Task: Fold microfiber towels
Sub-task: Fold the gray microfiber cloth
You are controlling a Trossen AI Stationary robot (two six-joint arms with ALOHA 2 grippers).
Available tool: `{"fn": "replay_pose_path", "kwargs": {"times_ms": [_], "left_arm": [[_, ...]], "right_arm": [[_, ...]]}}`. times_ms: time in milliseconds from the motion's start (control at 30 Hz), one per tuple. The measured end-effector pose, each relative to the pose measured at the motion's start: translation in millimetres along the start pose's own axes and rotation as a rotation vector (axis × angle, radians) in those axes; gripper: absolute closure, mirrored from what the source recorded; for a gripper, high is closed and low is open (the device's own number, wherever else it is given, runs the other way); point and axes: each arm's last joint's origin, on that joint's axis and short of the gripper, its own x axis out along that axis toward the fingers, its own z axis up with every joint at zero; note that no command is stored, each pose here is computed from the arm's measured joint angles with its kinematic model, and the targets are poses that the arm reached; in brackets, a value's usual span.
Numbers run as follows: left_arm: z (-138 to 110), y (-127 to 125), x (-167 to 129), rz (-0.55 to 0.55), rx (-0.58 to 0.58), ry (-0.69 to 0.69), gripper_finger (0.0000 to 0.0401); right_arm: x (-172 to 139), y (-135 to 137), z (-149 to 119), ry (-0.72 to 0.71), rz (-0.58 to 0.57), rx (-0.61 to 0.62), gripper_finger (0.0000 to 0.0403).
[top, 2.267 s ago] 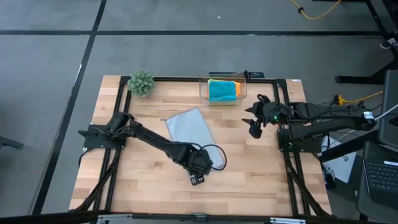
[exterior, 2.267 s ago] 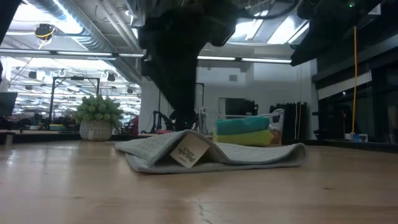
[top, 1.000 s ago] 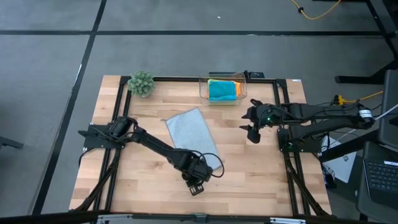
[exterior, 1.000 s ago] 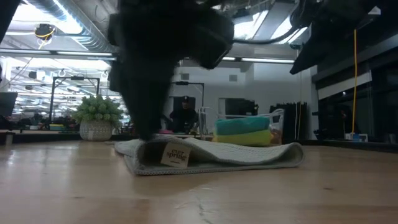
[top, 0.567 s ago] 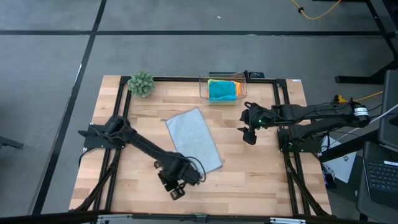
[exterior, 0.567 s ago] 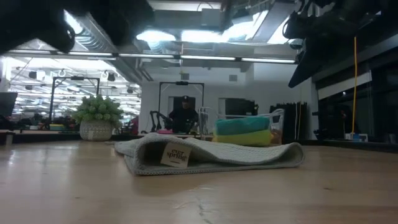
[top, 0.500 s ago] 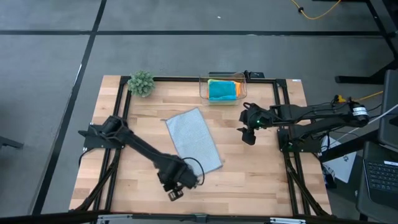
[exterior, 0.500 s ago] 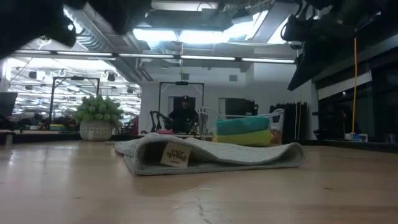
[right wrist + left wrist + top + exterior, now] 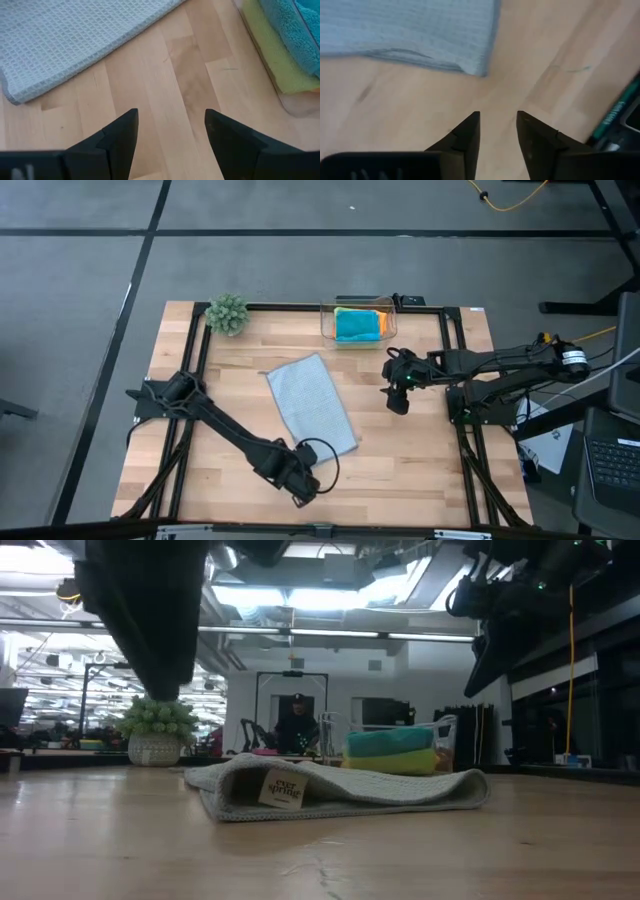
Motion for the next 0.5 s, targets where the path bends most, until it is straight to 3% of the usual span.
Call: {"fn": "replay_pose_path", "kwargs": {"times_ms": [200, 333, 500], "left_arm": [[3.9, -1.1, 18.5, 0.032, -0.001, -0.027, 0.0251], [2.3, -0.1, 39.3, 0.086, 0.005, -0.015, 0.025], [3.7, -0.9, 44.1, 0.097, 0.008, -0.06, 0.0251]], "right_arm": [[0.0, 0.1, 0.2, -0.002, 0.001, 0.004, 0.017], [0.0, 0.1, 0.3, -0.003, 0.001, 0.002, 0.017], [0.0, 0.0, 0.0, 0.0, 0.001, 0.001, 0.017]]}}
